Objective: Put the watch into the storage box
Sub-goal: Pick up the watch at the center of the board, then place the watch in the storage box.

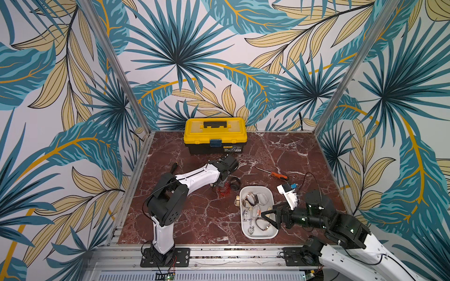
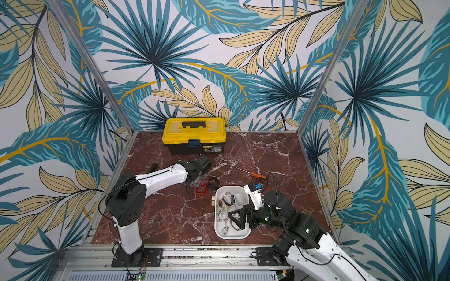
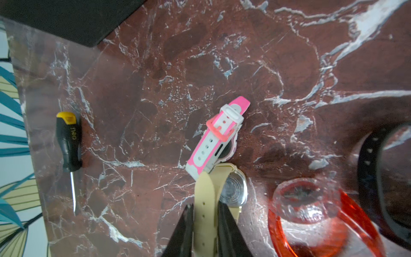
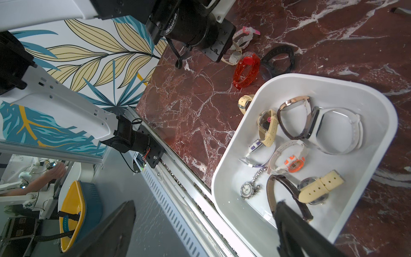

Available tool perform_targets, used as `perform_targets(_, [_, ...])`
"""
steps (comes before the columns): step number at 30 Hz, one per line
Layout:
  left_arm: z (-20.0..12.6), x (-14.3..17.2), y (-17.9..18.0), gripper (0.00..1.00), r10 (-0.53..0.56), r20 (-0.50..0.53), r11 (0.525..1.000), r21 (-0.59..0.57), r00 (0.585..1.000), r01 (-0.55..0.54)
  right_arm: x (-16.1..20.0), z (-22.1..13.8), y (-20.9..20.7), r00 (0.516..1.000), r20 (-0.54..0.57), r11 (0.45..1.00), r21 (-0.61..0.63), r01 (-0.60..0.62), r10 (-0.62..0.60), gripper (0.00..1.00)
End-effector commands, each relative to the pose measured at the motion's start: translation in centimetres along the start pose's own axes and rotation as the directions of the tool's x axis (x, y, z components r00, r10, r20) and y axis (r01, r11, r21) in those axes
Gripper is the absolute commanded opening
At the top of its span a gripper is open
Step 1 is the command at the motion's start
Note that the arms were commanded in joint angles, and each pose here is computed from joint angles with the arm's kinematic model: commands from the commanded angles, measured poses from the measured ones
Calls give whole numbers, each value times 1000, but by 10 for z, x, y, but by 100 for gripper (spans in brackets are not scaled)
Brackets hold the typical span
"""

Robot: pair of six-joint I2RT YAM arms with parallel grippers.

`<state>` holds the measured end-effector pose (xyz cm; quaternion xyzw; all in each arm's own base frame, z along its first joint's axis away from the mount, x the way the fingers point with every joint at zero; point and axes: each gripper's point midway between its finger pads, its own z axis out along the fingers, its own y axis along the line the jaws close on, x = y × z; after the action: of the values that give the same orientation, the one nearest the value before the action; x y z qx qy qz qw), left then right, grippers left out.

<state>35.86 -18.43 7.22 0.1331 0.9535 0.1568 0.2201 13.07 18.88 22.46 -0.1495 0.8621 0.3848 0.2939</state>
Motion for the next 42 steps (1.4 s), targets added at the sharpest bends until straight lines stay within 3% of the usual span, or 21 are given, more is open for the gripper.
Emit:
perform_targets(1, [-6, -15, 4, 15, -9, 42, 1000, -9, 999, 9, -10, 0, 10, 999, 21, 999, -32, 39, -38, 100])
perform_targets(8, [-9, -13, 5, 0, 2, 47, 1000, -3, 999, -2, -15, 5, 11, 998, 18, 998, -22, 54, -53, 100])
perform_targets(19, [-54, -15, 36, 0, -97, 111, 994, 62, 989, 90, -16, 15, -3, 998, -37, 996, 70, 46, -43, 100])
perform_targets(22, [-79, -16, 39, 0, -164, 142, 974, 181, 976, 137, -16, 13, -6, 998, -38, 995, 94, 47, -43, 100])
perform_targets(25, [-108, -17, 23, 0, -216, 152, 920, 363, 964, 149, -14, 6, -9, 998, -45, 992, 118, 53, -48, 100])
perform_targets(29, [-144, -13, -22, 0, -282, 82, 745, 647, 956, 164, -10, -4, -12, 998, -47, 989, 138, 56, -50, 100])
perform_targets(32, [-164, -7, -56, 0, -274, 52, 661, 735, 960, 149, -7, -10, -14, 998, -42, 988, 148, 45, -40, 100])
perform_targets(37, [-179, -1, -112, 0, -250, -3, 580, 801, 968, 152, 4, -12, -17, 998, -55, 990, 141, 30, -23, 100])
perform_targets(42, [-173, -4, -142, 0, -233, -27, 573, 804, 972, 160, 13, -16, -31, 997, -79, 978, 210, 17, -1, 100])
